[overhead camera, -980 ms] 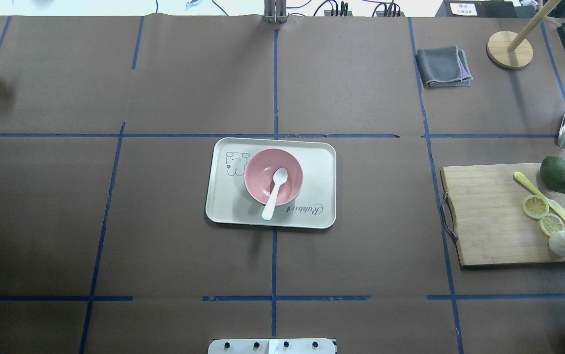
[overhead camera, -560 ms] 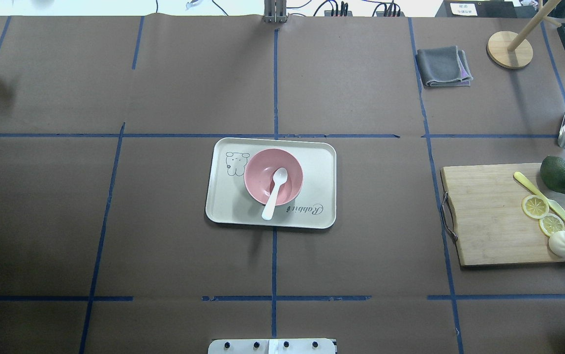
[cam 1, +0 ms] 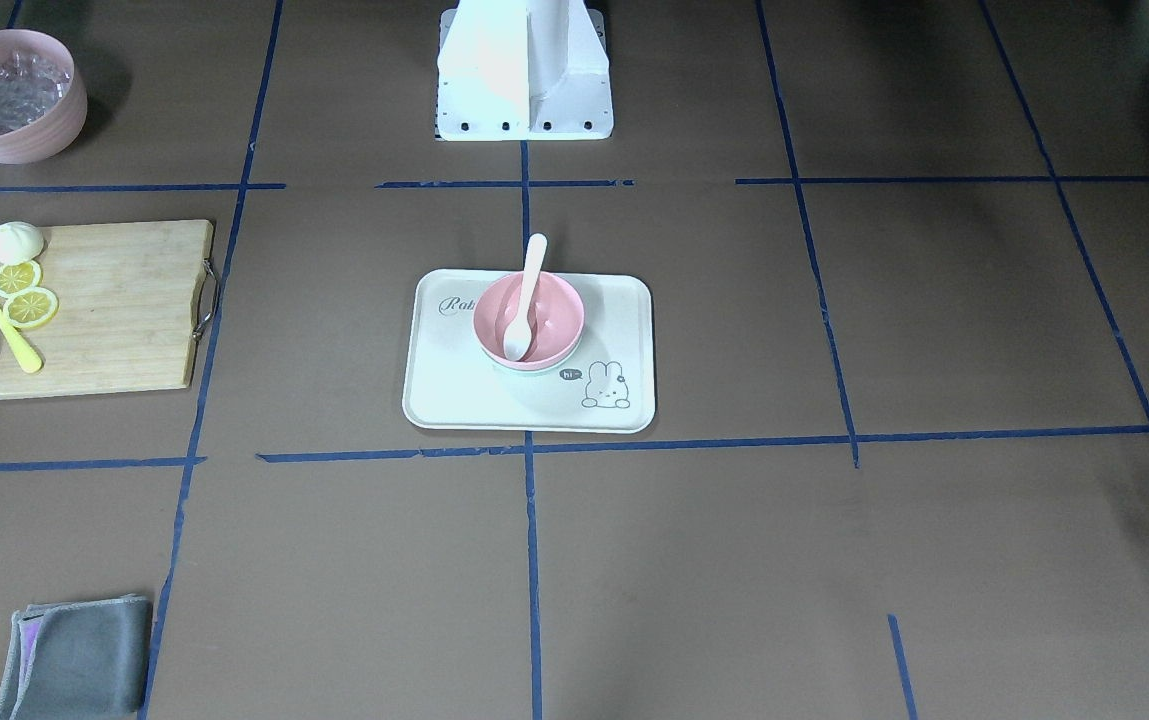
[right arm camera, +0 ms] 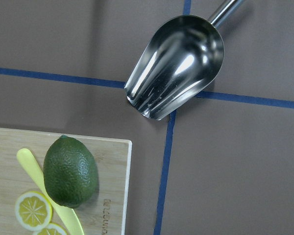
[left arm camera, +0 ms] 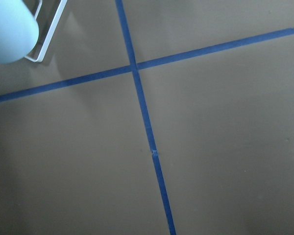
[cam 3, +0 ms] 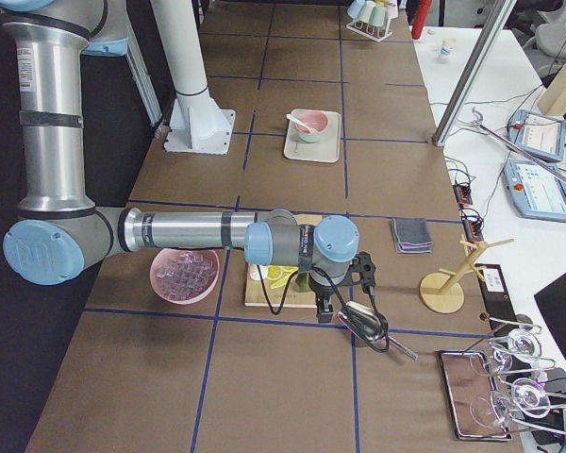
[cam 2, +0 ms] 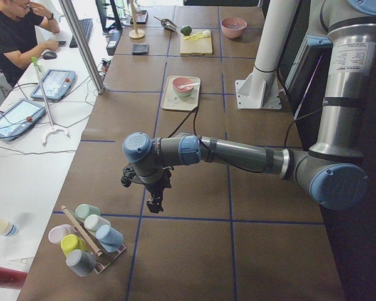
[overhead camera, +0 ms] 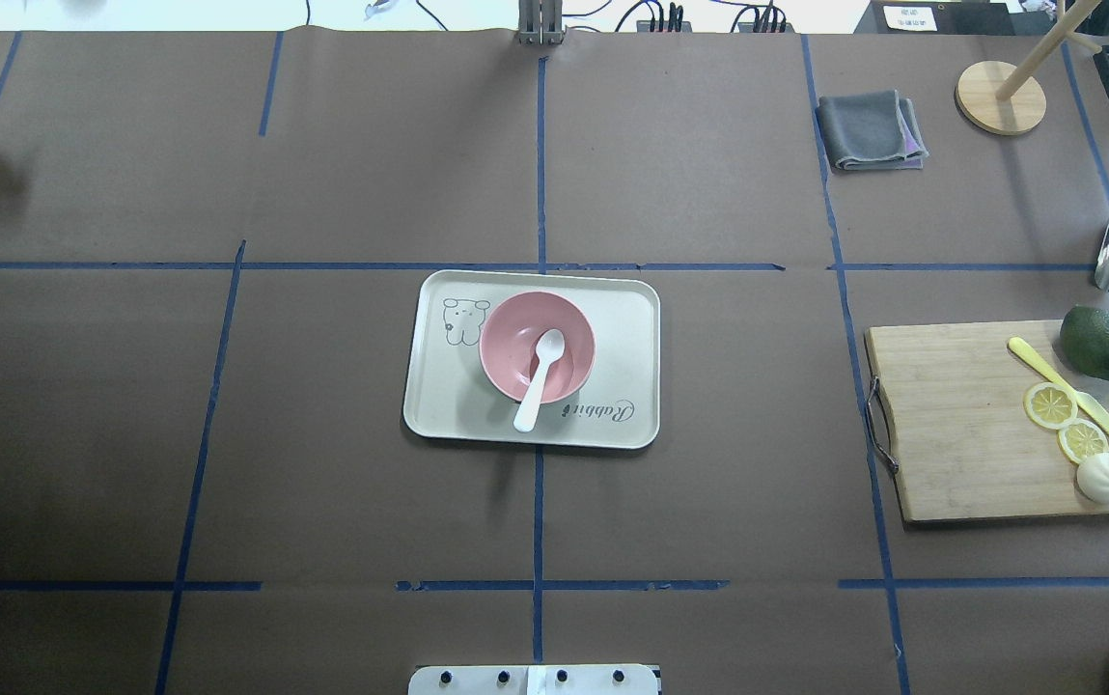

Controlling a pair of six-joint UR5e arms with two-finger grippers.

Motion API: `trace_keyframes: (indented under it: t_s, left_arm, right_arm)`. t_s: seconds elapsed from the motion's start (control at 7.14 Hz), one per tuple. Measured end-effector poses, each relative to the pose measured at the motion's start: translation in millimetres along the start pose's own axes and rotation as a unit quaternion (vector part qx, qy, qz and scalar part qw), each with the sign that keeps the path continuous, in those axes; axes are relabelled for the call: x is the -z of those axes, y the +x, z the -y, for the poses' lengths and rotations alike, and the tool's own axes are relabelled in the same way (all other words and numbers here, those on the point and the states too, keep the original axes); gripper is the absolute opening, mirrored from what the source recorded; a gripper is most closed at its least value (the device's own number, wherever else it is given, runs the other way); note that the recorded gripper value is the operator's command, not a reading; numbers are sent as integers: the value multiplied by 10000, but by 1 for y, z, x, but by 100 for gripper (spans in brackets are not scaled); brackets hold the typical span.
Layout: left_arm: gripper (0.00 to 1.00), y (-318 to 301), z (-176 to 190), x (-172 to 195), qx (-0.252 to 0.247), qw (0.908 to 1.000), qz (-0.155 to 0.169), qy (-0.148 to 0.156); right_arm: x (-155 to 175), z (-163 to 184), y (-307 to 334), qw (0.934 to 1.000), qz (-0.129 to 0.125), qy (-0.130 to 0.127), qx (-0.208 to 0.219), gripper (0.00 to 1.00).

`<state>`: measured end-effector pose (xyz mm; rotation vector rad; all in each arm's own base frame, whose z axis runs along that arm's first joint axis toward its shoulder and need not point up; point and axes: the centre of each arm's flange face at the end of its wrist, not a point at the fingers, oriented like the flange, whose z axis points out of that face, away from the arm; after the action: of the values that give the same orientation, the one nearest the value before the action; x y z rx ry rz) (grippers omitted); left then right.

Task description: Stack pink bowl on green and place spoon

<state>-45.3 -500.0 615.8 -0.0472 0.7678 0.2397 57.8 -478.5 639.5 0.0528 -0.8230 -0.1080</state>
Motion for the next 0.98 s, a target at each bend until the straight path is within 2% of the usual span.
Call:
trace_keyframes:
  t_s: [0.56,0.98]
  left_arm:
    - [100,-51,-32,-45,-40,9996,26,264]
    - [100,-57,-32,-45,71,9996,13,258]
  right_arm:
    - [1,-16,14,9998,83,112,-106,100]
    - [-2,-22,17,9998,110,87,-163,100]
